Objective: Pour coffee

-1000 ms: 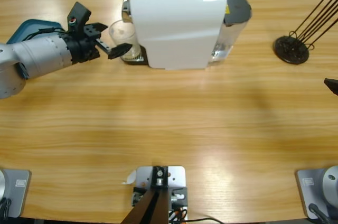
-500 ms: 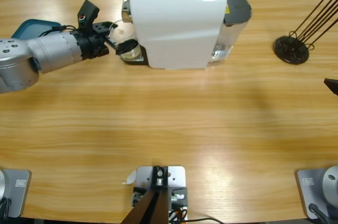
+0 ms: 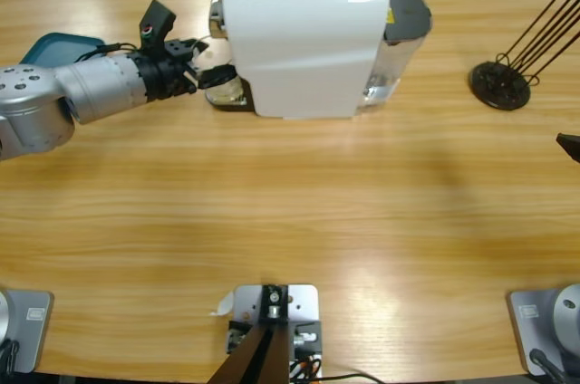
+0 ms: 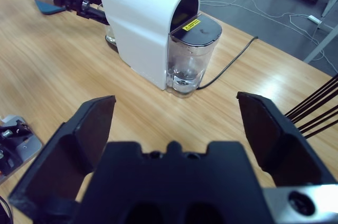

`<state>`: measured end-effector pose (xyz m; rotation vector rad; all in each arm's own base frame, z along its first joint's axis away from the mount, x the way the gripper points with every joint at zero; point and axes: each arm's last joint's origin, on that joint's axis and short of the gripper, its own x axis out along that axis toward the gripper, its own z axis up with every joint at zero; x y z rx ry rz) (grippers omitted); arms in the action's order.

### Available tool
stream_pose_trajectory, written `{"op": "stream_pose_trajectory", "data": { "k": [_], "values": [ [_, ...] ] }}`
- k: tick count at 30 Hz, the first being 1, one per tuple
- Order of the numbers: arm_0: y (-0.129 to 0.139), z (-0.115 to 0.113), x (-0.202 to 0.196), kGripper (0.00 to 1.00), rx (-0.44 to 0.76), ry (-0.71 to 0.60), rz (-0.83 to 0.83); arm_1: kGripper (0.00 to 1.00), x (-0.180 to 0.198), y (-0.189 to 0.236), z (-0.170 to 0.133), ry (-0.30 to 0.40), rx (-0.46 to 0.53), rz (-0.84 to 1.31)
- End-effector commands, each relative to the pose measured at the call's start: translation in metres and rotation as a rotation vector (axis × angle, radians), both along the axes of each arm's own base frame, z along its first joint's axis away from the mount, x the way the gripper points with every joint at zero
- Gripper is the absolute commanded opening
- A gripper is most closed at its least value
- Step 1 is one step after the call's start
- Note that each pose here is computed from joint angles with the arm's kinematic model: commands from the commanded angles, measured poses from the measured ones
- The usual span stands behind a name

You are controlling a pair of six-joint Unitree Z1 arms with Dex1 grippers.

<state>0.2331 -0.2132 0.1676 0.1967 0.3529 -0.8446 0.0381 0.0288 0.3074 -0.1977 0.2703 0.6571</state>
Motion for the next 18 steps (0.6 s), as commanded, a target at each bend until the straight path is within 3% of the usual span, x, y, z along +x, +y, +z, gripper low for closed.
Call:
{"op": "stream_pose_trajectory", "data": {
  "k": [1, 4, 7, 13, 18],
  "values": [
    [0.038, 0.01, -0.03, 0.232, 0.043, -0.024, 0.146, 1.0, -0.004, -0.002, -0.011, 0.009, -0.004, 0.024],
    [0.06, 0.026, -0.039, 0.237, 0.018, -0.064, 0.247, 1.0, -0.005, -0.002, -0.011, 0.006, -0.001, 0.023],
    [0.1, 0.038, -0.045, 0.25, 0.003, -0.091, 0.452, 1.0, -0.006, -0.003, -0.011, 0.003, 0.001, 0.024],
    [0.158, 0.024, -0.04, 0.3, 0.032, -0.027, 0.839, 1.0, -0.009, -0.005, -0.011, -0.011, 0.012, 0.025],
    [0.183, 0.015, -0.026, 0.299, 0.046, 0.004, 0.98, 1.0, -0.011, -0.007, -0.011, -0.017, 0.017, 0.023]
  ]
}}
